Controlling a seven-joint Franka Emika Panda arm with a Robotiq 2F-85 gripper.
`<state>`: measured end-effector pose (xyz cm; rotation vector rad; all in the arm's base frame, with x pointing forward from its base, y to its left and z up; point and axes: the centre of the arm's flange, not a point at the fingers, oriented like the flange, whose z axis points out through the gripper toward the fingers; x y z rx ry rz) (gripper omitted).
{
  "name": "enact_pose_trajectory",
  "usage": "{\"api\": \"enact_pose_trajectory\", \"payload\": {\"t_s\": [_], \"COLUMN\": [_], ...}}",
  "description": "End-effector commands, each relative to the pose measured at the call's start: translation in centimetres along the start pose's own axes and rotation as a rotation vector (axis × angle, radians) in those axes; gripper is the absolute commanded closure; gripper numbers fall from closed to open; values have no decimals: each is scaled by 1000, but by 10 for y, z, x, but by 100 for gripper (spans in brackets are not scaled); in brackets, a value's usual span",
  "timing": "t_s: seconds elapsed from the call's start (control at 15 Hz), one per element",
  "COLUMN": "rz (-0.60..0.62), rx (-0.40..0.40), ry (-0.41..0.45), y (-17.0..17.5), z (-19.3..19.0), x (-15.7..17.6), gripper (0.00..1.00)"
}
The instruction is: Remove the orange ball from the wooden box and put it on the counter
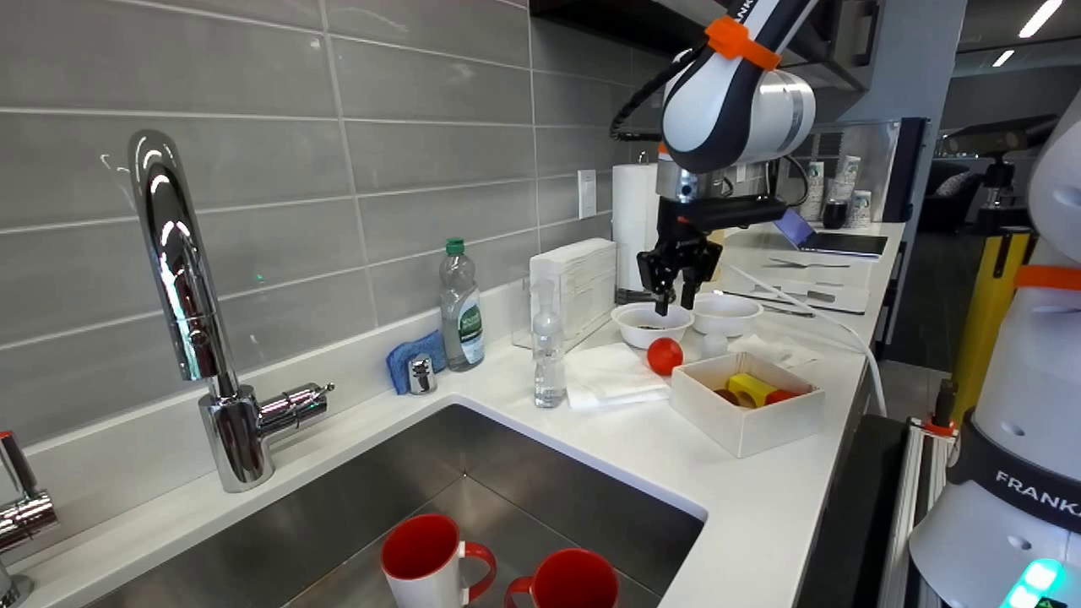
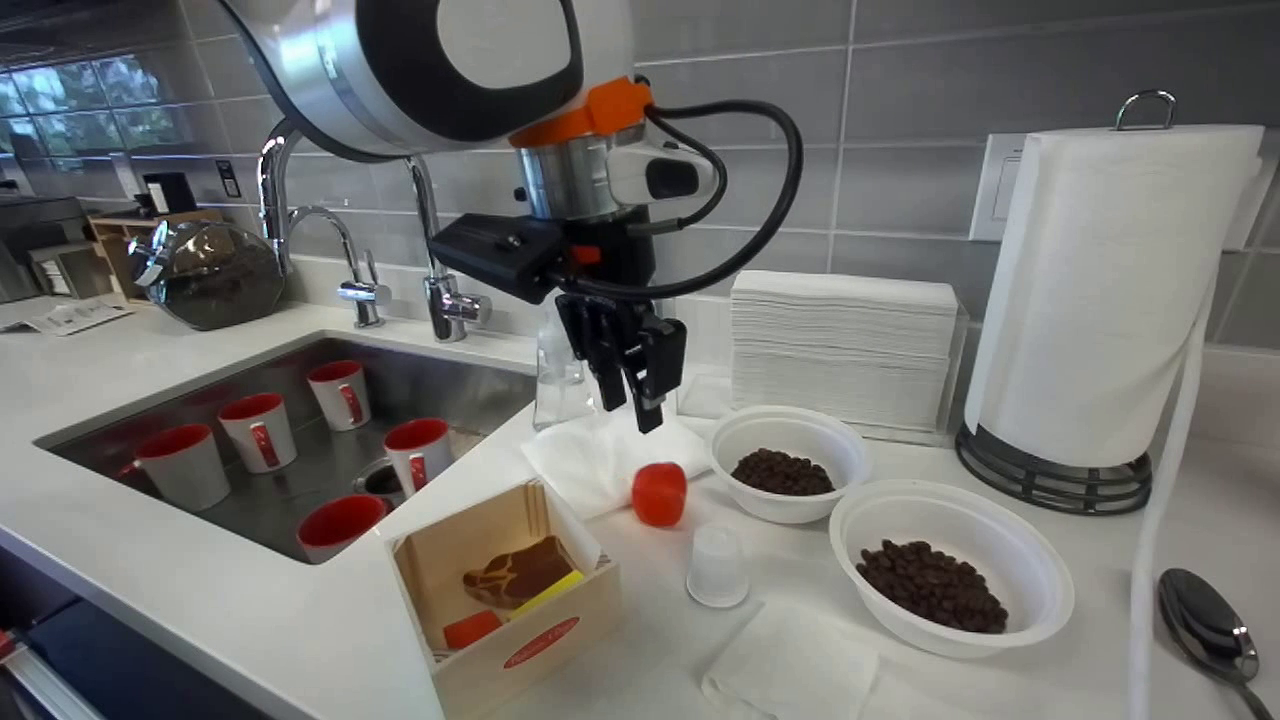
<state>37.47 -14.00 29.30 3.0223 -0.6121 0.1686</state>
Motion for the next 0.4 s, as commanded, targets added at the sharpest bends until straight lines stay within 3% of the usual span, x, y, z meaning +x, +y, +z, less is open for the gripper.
{"api": "enact_pose_trajectory", "payload": {"t_s": [0.0,0.2,0.33], "rz": [29,16,6], "rx": [-8,-4,-4], "ry": [20,35,49], "y": [2,-1,-5], "z": [4,-2,-5], "x": [-13,-16,-16], "gripper": [22,0,0]}}
